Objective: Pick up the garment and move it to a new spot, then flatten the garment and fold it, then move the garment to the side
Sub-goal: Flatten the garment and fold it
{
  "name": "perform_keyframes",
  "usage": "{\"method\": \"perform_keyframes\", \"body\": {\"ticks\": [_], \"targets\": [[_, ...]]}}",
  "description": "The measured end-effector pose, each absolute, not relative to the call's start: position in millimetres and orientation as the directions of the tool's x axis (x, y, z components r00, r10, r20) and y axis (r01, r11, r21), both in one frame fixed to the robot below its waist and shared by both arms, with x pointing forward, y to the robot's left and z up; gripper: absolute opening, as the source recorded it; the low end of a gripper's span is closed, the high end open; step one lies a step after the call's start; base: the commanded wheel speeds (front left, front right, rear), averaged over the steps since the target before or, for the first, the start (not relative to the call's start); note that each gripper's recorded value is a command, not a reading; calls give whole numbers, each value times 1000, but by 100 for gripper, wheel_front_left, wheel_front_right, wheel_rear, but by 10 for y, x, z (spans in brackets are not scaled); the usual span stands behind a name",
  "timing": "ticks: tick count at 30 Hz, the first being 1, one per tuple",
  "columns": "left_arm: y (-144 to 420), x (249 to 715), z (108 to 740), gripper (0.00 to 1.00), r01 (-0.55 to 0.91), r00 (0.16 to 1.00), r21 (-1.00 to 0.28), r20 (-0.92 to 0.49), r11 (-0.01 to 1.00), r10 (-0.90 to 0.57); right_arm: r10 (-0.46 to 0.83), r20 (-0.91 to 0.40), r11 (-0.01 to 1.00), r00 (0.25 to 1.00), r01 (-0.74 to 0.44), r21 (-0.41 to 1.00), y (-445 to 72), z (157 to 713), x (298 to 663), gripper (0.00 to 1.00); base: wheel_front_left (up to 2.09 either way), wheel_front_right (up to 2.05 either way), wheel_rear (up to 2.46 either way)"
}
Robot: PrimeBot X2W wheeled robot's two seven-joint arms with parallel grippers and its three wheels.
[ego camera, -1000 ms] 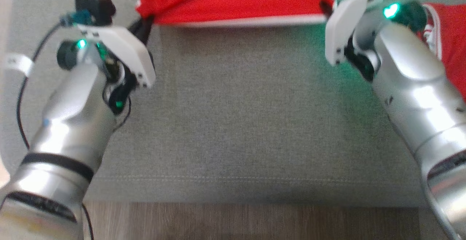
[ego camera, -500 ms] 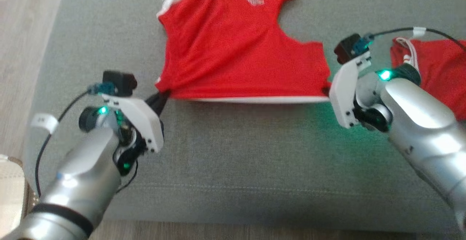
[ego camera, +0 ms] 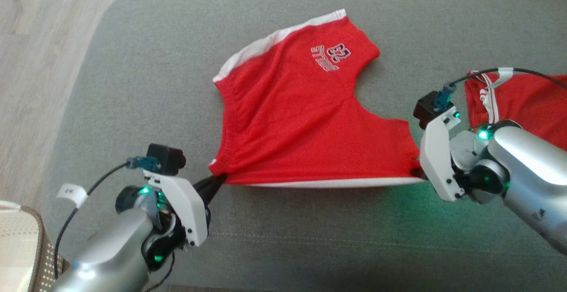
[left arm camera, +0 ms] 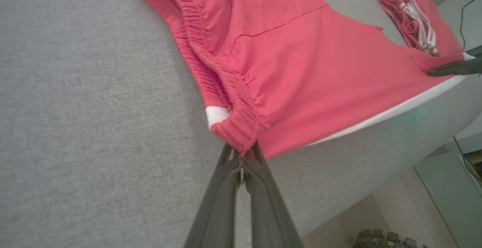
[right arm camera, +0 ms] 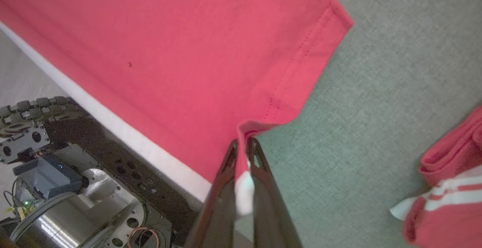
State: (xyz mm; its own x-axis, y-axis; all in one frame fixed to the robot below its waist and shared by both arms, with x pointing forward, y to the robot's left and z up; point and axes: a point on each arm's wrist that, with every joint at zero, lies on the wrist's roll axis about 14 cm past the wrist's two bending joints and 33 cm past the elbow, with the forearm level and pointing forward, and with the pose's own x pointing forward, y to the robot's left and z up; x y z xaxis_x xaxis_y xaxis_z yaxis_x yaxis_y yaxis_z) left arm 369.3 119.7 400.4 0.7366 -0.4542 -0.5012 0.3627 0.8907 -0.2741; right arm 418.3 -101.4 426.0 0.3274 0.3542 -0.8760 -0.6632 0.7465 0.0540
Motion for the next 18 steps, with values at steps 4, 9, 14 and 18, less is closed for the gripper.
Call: {"method": "perform_keyframes", "body": {"ticks": [4,9,14,18], "targets": [[1152,3580,4040,0,373,723,-306,-496,876,-482,349,-888,739,299,-671,64,-1066,4313,4124,0,0,0,0],[1172,3624,4154,0,371,742,-320,-462,872,-486,381,-866,748,325,-659,82,-1013,4408,4276,0,0,0,0],[1187,3816,4322,0,370,766,-329,-421,869,-486,431,-804,767,410,-635,88,-898,4677,4696,0,0,0,0],[1198,3988,4447,0,381,779,-317,-397,869,-486,451,-762,781,465,-619,84,-814,4859,5002,0,0,0,0]]}}
